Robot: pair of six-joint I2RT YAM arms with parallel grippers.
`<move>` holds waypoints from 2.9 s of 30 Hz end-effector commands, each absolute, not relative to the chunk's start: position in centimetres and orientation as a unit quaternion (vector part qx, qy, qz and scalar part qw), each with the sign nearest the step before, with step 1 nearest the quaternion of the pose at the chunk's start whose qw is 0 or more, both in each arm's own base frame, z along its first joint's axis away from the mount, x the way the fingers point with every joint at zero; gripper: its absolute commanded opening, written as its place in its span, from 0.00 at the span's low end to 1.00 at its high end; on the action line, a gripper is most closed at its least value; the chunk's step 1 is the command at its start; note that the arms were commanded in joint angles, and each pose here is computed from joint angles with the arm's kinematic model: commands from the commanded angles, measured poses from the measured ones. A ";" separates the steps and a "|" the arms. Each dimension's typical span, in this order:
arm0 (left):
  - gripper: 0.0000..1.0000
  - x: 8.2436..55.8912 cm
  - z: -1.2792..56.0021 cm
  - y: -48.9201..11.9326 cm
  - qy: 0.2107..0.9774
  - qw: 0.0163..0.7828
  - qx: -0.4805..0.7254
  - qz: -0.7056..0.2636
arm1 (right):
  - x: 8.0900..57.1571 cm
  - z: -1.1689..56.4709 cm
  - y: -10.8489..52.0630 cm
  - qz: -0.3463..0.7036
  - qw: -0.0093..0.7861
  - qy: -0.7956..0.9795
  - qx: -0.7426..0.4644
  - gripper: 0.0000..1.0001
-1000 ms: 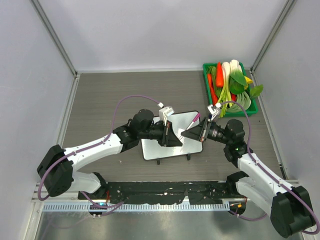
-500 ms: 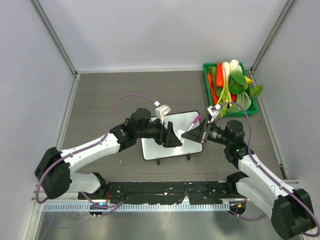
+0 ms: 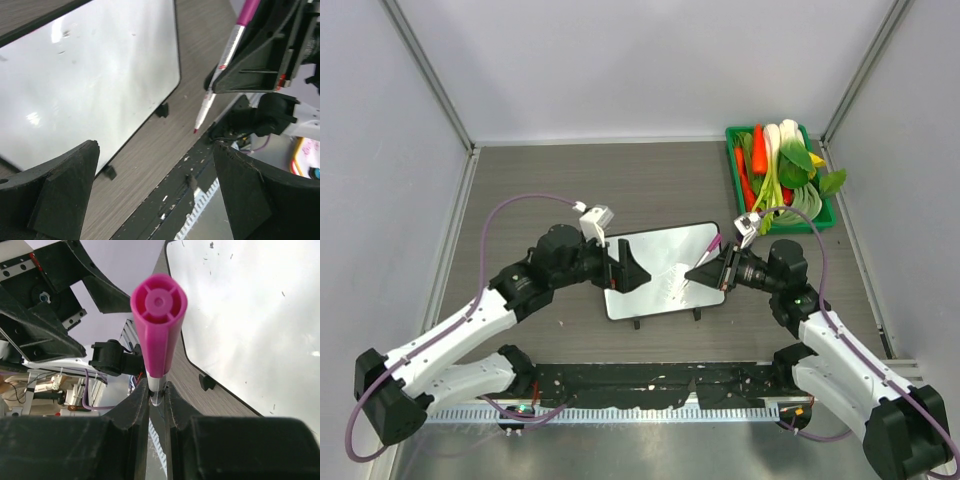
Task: Write a sentence on the whiteboard
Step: Hold the whiteboard at the center of the board.
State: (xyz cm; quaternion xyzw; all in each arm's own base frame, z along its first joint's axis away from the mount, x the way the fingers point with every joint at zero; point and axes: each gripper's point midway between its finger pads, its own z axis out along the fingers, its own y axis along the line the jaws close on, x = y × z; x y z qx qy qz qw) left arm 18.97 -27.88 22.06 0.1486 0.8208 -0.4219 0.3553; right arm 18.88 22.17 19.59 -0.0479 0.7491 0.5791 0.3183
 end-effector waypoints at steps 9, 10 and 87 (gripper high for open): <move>1.00 22.3 18.2 -23.4 0.879 0.343 0.106 -0.315 | 19.8 18.9 21.6 0.543 0.348 0.762 -0.057 0.01; 1.00 22.8 17.8 -23.6 0.879 0.338 0.106 -0.319 | 19.9 18.6 21.6 0.540 0.346 0.765 -0.057 0.02; 1.00 29.4 28.8 -19.6 0.789 0.471 0.067 -0.388 | 21.5 20.6 22.1 0.545 0.355 0.758 -0.050 0.01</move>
